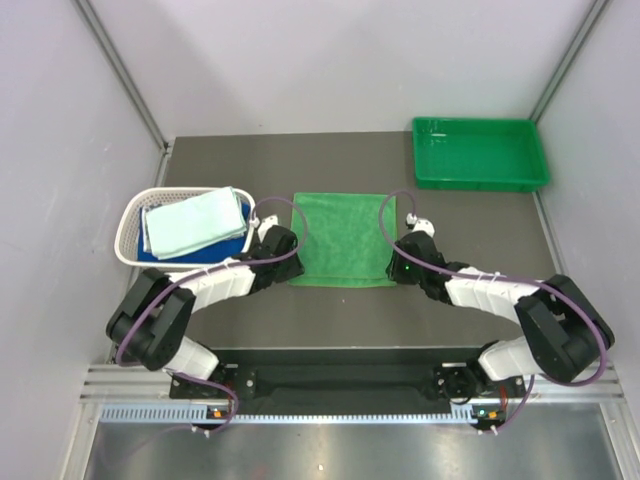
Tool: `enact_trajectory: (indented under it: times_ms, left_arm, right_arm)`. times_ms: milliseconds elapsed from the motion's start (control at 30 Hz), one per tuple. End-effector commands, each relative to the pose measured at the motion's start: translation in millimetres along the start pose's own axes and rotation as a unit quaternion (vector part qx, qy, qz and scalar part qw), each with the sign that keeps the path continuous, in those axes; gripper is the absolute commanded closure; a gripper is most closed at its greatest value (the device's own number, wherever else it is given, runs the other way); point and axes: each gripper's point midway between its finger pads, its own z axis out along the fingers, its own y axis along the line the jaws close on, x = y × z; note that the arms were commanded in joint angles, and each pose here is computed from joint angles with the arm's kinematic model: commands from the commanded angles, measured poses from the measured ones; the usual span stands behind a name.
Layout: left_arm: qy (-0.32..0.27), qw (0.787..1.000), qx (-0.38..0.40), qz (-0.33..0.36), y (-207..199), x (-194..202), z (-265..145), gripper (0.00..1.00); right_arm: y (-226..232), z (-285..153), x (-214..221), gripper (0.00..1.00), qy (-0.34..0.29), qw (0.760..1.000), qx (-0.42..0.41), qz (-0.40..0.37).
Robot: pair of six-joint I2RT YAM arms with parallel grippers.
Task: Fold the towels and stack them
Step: Fold the towel
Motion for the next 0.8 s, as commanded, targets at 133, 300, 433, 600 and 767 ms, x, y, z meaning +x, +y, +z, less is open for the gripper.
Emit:
enact_trajectory:
  times_ms: [133, 300, 433, 600, 767]
  left_arm:
    - [-0.007, 1.0, -0.008, -0.003, 12, 11, -10, 0.59]
    - [-0.008, 1.0, -0.004, 0.0, 11, 12, -15, 0.58]
    - [-0.01, 1.0, -0.004, 0.003, 11, 12, -19, 0.57]
    - [-0.006, 1.0, -0.011, 0.007, 15, 17, -18, 0.57]
    - [-0.009, 1.0, -0.018, 0.005, 19, 17, -17, 0.56]
  right_arm:
    - [10, -4, -5, 0.7, -0.03, 0.999, -0.011, 0.014]
    - [10, -8, -1, 0.68, -0.031, 0.999, -0.011, 0.015]
    - [9, -13, -2, 0.65, -0.038, 0.999, -0.008, 0.016]
    - [9, -11, 2, 0.65, -0.035, 0.999, -0.008, 0.015]
    - [7, -8, 7, 0.65, -0.029, 0.999, -0.005, 0.018]
